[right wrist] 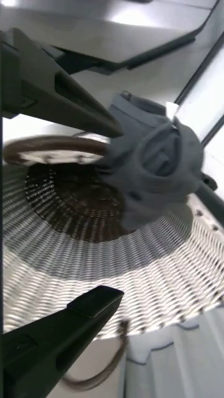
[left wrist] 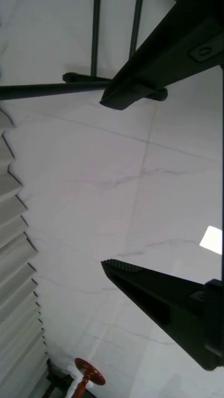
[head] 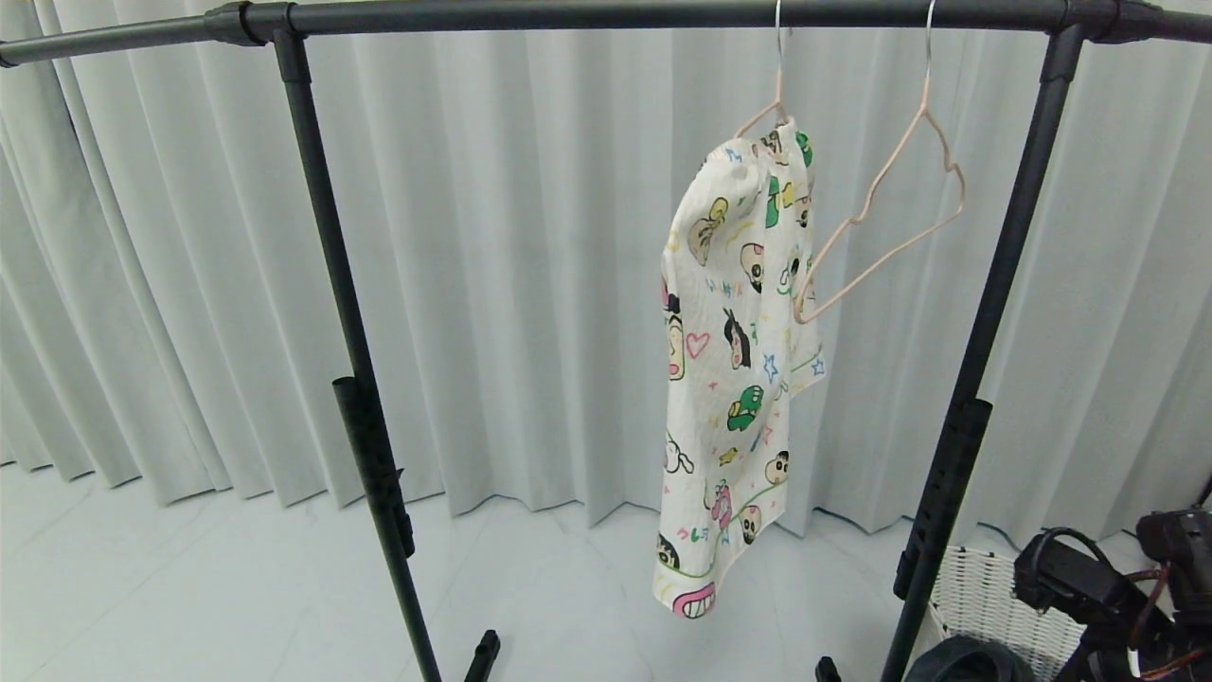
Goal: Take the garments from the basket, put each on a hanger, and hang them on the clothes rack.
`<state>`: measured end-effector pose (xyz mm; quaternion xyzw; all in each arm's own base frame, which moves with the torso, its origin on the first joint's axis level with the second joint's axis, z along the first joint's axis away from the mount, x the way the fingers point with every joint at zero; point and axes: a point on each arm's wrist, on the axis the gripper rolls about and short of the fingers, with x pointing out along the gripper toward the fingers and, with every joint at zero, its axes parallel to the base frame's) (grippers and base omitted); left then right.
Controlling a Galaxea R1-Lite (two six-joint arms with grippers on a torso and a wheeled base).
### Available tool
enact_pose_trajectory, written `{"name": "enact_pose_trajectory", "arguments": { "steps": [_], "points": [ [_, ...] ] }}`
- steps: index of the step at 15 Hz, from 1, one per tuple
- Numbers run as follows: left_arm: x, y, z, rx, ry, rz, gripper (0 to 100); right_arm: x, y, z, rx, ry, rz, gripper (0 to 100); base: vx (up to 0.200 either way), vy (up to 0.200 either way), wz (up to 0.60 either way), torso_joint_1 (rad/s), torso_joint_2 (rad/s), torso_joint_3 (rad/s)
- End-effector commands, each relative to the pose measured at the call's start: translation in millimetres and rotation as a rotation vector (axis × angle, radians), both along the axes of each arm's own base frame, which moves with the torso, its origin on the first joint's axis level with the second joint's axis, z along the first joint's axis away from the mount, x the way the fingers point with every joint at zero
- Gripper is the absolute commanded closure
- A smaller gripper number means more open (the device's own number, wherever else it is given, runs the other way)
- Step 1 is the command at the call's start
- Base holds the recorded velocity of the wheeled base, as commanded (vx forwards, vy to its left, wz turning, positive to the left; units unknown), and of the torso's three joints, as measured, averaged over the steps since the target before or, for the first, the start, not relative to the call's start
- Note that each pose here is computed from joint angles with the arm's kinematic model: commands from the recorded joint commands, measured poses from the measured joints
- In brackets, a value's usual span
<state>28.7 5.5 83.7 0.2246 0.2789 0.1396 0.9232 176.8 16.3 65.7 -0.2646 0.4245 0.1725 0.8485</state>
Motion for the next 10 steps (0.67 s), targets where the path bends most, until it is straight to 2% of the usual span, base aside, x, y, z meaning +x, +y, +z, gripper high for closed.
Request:
{"name": "enact_pose_trajectory", "arguments": {
  "steps": [1, 5, 7, 9, 10],
  "points": [
    [1, 0, 0, 0.001, 0.006, 0.000, 0, 24, 4, -32, -0.016, 0.073, 0.009, 0, 0.000, 0.000, 0.00, 0.000, 0.00, 0.000],
    [1, 0, 0, -0.002, 0.007, 0.002, 0, 39, 4, -51, -0.055, 0.062, -0.018, 0, 0.000, 0.000, 0.00, 0.000, 0.00, 0.000],
    [1, 0, 0, -0.002, 0.007, 0.000, 0, 40, 4, -55, -0.066, 0.075, -0.024, 0, 0.000, 0.000, 0.00, 0.000, 0.00, 0.000],
    [1, 0, 0, -0.002, 0.005, 0.000, 0, 41, 4, -54, -0.064, 0.052, -0.025, 0, 0.000, 0.000, 0.00, 0.000, 0.00, 0.000],
    [1, 0, 0, -0.002, 0.004, 0.001, 0, 42, 6, -54, -0.063, 0.035, -0.020, 100, 0.000, 0.000, 0.00, 0.000, 0.00, 0.000]
  ]
}}
